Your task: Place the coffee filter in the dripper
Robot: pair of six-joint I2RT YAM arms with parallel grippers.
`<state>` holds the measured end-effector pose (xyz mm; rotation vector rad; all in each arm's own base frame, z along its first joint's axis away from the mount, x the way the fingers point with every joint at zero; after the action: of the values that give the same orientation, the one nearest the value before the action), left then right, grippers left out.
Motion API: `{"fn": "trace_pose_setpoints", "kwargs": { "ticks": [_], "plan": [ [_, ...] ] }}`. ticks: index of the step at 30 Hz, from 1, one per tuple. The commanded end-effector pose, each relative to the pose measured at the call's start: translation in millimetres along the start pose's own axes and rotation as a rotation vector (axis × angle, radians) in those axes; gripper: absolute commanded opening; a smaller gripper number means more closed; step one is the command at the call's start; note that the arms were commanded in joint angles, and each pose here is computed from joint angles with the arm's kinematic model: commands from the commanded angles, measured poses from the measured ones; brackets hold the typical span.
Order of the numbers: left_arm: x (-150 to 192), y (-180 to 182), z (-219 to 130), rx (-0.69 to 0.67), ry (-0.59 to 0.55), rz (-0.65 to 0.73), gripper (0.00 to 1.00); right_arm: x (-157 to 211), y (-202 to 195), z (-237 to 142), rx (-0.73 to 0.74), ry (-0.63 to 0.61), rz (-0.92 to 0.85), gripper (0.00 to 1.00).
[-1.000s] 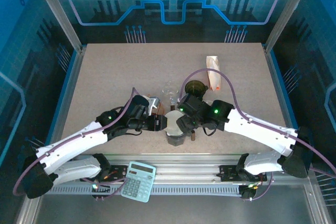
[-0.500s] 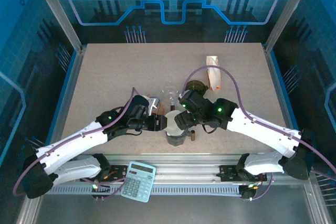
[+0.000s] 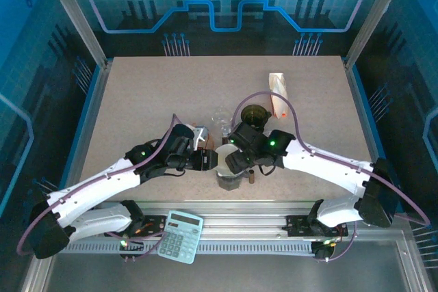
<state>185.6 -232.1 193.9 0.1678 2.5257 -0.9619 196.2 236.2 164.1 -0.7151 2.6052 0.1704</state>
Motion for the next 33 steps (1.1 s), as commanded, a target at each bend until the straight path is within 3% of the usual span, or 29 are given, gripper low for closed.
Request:
{"fn": "trace_pose_setpoints", "kwargs": {
  "ticks": [1,9,17,20,27,33],
  "plan": [
    [1.0,1.0,2.4,0.006,0.011,0.001,0.44,0.9,0.0,9.0,-0.001,0.006,0.005,0.82],
    [0.3,-0.3,1.0,0.012,0.006,-0.010,0.46,6.0,0.2,19.6,0.020,0.025,-0.005,0.81],
    [-12.7,-13.7,-14.4,0.072,-0.073,-0.007,0.65,7.2,0.1,23.5,0.029,0.031,-0.005,0.81],
    [-12.8,-13.0,-8.5,0.054,-0.047,-0.007,0.65,5.9,0.1,22.4,0.030,0.028,-0.007,0.81],
    [-4.1,-6.5,0.5,0.032,0.008,-0.022,0.47,7.5,-0.7,23.4,0.033,0.034,-0.003,0.81],
    [-1.3,-3.8,2.4,0.024,0.021,-0.026,0.26,8.9,-1.2,24.3,0.035,0.034,0.000,0.81]
  ]
}}
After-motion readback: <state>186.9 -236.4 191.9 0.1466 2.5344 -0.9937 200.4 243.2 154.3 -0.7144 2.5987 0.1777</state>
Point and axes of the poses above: each hand's point on the last joint's axis, 136 mm out from that joint toward the fingers, its own z axis out along the fingers, its own y axis along the line the jaws close on, x = y × z, the point moved 3 cm from there along -z, back along the fingers, and after that the axes turned 1 degree about -z, right-handed, at the moved point
